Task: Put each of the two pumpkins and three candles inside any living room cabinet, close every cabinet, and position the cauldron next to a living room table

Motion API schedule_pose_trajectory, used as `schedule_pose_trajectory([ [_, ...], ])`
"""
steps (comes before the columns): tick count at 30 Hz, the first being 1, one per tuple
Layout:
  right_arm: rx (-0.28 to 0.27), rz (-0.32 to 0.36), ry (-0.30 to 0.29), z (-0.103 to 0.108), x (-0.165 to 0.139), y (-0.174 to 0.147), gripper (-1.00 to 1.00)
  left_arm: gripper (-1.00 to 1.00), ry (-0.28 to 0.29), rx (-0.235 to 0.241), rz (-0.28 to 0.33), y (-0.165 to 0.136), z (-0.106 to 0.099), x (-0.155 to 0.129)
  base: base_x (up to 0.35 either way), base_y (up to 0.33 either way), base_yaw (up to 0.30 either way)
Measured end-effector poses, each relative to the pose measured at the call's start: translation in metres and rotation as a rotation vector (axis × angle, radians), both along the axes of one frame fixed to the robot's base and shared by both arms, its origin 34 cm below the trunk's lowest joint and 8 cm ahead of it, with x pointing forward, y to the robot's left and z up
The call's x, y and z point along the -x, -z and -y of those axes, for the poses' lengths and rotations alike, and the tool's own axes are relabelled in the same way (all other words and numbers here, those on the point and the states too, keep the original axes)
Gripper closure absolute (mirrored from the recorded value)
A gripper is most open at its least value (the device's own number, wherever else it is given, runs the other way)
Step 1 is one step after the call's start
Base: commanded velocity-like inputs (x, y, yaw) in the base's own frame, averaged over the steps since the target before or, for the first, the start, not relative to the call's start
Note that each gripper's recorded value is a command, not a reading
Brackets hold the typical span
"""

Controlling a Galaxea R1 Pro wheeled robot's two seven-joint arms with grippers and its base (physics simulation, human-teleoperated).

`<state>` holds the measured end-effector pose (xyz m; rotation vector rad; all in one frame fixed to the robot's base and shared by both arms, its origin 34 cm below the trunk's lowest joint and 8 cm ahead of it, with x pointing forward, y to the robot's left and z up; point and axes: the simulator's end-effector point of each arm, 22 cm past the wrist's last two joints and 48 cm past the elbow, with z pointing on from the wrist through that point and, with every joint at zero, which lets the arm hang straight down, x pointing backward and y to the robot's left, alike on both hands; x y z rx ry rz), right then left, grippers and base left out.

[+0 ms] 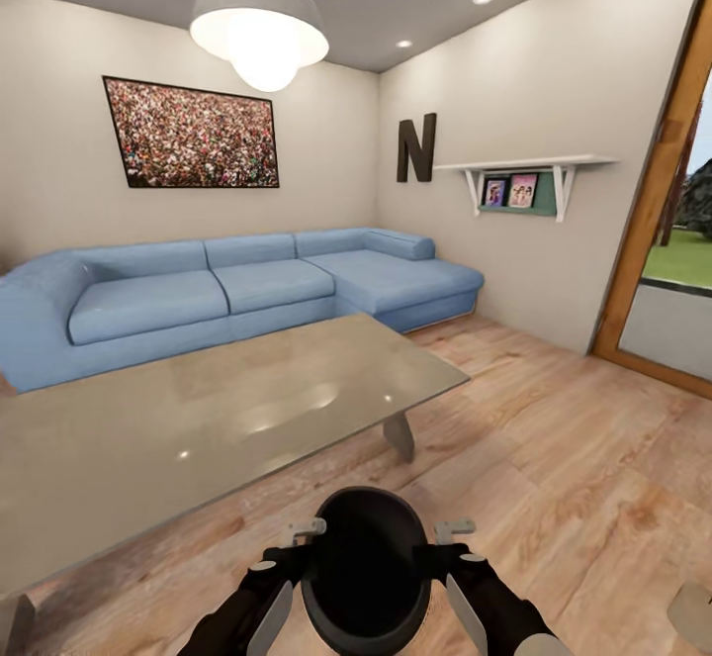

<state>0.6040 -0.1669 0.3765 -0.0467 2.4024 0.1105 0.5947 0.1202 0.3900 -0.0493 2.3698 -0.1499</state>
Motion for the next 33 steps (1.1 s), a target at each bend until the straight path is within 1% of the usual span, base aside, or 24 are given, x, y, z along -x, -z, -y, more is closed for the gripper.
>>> schedule_pose_trajectory([
  [13,0.000,0.002,0.000,0.0000,-0.0004,-0.0010,1.00,1.00,0.000,0.000,0.002,-0.0010,0.0000,-0.0004,0.169,-0.121,0.270],
  [18,0.000,0.003,0.000,0.0001,-0.0007,-0.0017,1.00,1.00,0.000,0.000,0.003,-0.0016,0.0001,-0.0007,-0.005,-0.154,0.266],
  [25,-0.001,0.004,0.000,0.0002,-0.0006,-0.0017,1.00,1.00,0.001,-0.001,0.004,-0.0019,0.0002,-0.0007,-0.059,-0.202,0.053],
  [28,-0.001,0.004,0.000,0.0002,-0.0006,-0.0019,1.00,1.00,0.001,-0.001,0.005,-0.0021,0.0002,-0.0007,0.113,-0.178,0.058],
  [33,-0.001,0.009,0.000,0.0001,-0.0015,-0.0043,1.00,1.00,0.001,-0.001,0.009,-0.0044,0.0001,-0.0015,0.108,-0.215,0.176],
])
